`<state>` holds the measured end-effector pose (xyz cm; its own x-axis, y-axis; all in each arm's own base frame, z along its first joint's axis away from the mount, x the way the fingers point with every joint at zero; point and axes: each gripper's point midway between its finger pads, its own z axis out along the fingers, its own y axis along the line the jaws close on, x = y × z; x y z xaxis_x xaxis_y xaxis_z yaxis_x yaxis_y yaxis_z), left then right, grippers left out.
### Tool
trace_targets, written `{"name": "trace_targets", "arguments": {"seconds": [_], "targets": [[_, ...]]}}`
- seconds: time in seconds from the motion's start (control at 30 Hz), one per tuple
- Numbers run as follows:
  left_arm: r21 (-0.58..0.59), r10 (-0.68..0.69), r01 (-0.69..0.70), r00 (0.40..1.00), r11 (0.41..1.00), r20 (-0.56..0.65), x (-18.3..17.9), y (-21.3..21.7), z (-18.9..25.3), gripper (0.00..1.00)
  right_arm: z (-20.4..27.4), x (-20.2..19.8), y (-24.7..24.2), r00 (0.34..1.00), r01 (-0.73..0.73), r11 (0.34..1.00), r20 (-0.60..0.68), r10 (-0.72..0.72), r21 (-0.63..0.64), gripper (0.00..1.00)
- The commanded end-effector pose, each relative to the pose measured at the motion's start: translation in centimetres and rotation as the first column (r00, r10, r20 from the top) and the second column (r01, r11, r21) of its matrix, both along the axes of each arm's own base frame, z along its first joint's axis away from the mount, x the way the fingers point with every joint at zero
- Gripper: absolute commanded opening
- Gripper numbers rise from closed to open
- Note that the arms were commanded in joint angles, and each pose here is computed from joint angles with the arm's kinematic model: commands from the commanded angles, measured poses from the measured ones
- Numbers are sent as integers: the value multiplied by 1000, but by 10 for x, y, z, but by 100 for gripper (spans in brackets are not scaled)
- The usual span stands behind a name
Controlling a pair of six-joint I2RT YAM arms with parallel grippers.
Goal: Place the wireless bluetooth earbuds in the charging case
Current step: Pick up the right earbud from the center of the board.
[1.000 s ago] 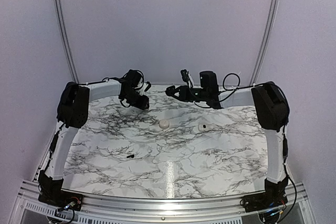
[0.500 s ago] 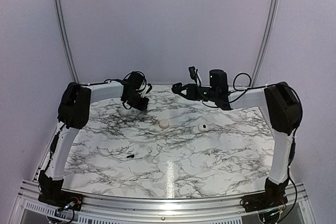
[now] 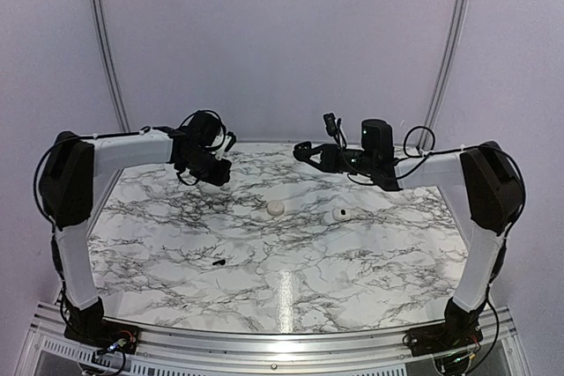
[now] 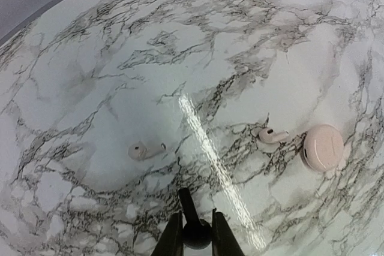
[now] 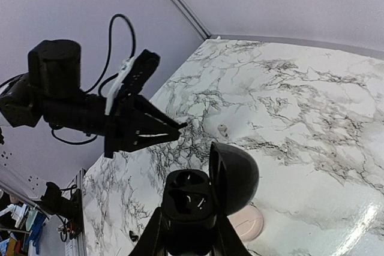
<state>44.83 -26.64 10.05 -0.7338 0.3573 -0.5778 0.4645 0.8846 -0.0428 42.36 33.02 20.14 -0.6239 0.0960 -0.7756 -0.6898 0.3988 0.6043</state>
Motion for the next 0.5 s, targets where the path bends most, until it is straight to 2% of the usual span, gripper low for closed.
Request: {"name": "trace_targets", "arguments": {"seconds": [0.0,0.1,0.23,0.47], "targets": [[-22,144,-144,989,989,-17,-49,36,1,3,19,-9,-6,998,-16,999,55,14,28,0],[-77,250,-254,966,964,-57,-88,60,-8,4,19,-19,-8,996,-39,999,81,37,25,0],[-117,341,-348,937,930,-80,-130,80,-14,4,27,-48,-8,975,-123,992,189,115,29,0],[-144,522,-533,846,834,-109,-177,109,-32,3,39,-120,6,871,-285,957,402,281,-50,0]]}}
